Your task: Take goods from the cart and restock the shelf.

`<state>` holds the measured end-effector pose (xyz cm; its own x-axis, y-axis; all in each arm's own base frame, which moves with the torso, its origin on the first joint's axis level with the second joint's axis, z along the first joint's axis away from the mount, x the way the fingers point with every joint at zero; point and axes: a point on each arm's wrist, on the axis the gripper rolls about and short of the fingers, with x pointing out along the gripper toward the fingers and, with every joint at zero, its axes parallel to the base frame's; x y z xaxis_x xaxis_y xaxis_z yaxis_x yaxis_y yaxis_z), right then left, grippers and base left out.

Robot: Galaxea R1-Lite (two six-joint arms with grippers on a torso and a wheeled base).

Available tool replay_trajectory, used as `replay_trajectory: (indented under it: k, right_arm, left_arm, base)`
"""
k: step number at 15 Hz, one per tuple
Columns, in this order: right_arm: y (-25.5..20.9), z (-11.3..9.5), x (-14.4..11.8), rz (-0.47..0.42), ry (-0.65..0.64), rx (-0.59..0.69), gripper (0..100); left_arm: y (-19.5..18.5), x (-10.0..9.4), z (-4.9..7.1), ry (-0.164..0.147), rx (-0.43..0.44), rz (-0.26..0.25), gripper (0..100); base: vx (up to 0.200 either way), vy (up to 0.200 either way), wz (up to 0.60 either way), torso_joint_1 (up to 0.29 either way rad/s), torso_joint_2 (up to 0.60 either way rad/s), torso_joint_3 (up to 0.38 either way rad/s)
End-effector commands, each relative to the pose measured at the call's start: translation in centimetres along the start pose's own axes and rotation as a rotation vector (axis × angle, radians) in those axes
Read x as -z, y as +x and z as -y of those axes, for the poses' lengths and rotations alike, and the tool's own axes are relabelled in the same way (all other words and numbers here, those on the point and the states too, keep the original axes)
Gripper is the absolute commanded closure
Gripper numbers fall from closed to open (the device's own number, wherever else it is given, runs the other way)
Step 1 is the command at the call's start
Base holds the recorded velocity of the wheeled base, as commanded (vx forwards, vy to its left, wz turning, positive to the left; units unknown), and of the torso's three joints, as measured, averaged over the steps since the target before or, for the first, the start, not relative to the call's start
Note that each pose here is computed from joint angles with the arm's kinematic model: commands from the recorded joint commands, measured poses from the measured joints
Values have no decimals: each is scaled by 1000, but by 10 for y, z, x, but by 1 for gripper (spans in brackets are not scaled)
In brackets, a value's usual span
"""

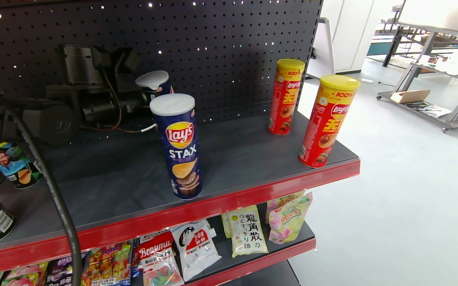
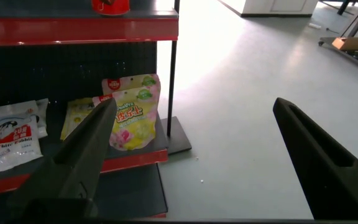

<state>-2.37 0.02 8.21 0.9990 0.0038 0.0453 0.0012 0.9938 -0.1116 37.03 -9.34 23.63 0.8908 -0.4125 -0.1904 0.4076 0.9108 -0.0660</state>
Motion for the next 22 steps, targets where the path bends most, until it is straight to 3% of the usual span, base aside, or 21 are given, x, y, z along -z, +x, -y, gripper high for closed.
replay_trajectory:
  k: [1, 2, 3, 12, 15, 19, 22]
  right_arm:
    - [0, 0, 0, 1, 0, -1, 0]
    - [0, 0, 0, 1, 0, -1, 0]
    - [0, 0, 0, 1, 0, -1, 0]
    - [0, 0, 0, 1, 0, -1, 0]
    - [0, 0, 0, 1, -2, -1, 0]
    - [0, 0, 0, 1, 0, -1, 0]
    - [0, 0, 0, 1, 3, 1, 0]
  left_arm:
    - [1, 1, 0, 1, -1, -6, 100]
    - [1, 1, 0, 1, -1, -6, 100]
    - [1, 1, 0, 1, -1, -6, 0]
    - [-11, -5, 2, 3, -36, 6, 0]
    - [-31, -4, 4, -5, -41, -30, 0]
    - [-74, 9, 11, -12, -45, -58, 0]
    - [-152, 32, 26, -4, -45, -66, 0]
  base:
    - [0, 0, 0, 0, 0, 0]
    - [0, 0, 0, 0, 0, 0]
    - [0, 0, 0, 0, 0, 0]
    - [0, 0, 0, 0, 0, 0]
    - [0, 0, 0, 0, 0, 0]
    - [0, 0, 0, 0, 0, 0]
    - [0, 0, 0, 0, 0, 0]
